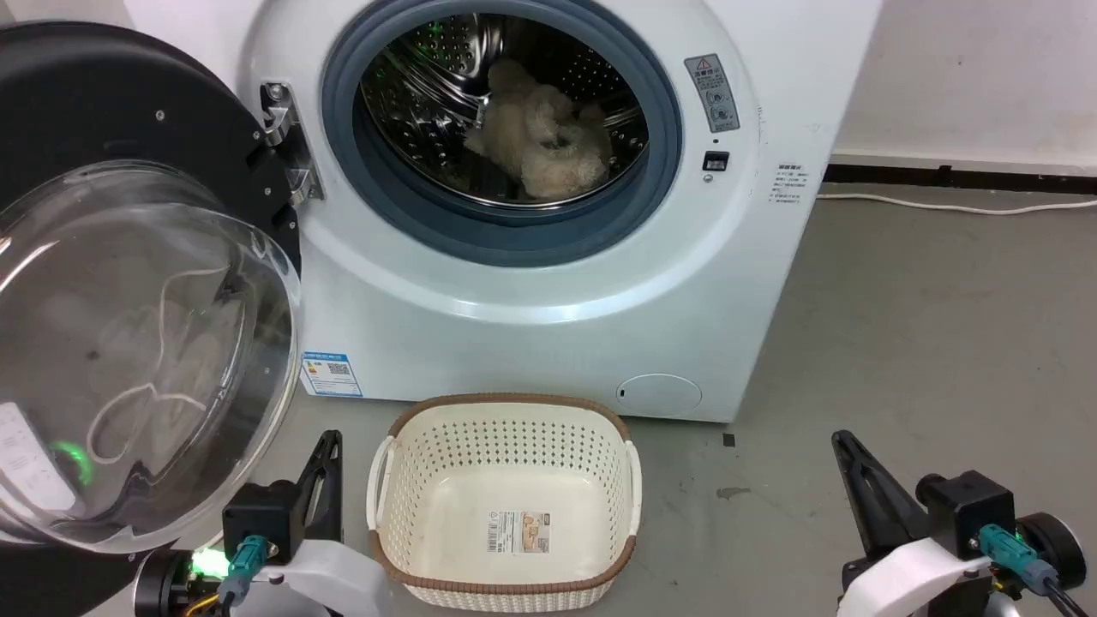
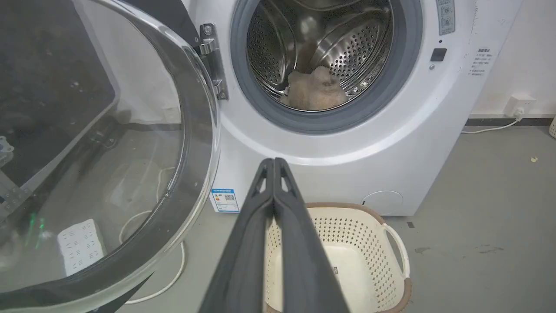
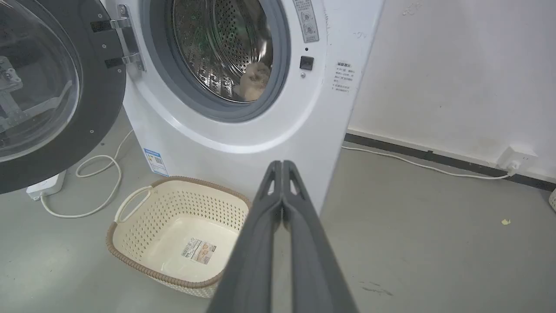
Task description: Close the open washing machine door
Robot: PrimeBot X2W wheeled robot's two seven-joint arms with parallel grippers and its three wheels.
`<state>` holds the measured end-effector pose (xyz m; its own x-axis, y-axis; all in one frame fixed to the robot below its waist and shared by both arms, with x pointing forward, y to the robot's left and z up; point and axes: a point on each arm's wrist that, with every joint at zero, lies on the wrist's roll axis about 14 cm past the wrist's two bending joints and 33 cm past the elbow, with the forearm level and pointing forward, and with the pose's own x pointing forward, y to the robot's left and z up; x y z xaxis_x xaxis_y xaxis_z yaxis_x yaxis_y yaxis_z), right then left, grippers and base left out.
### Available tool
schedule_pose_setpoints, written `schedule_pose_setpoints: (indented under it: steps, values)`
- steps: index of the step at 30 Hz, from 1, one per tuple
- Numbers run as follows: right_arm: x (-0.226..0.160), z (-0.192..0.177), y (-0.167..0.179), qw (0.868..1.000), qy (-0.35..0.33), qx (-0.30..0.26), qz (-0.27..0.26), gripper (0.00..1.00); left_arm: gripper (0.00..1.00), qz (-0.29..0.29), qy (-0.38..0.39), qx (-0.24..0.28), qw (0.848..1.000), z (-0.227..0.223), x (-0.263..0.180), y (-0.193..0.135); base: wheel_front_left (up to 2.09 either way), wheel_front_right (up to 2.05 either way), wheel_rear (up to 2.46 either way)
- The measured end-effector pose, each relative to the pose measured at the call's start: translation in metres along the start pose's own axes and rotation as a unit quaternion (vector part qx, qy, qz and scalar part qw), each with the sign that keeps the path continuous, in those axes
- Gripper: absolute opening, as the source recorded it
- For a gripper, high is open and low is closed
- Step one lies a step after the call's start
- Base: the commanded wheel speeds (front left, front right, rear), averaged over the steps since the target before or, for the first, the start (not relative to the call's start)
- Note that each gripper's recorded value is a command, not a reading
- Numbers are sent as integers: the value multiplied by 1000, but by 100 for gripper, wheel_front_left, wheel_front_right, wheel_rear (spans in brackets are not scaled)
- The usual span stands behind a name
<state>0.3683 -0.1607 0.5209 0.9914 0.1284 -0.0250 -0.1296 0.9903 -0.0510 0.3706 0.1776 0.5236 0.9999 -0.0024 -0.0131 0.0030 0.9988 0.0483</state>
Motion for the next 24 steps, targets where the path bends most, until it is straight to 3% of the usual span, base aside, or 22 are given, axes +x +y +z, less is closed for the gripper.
schedule_pose_setpoints:
  steps: [24]
  values:
    - [0, 0, 0, 1000, 0, 0, 0, 0, 0, 0, 0, 0, 1000, 0, 0, 0, 0, 0, 0]
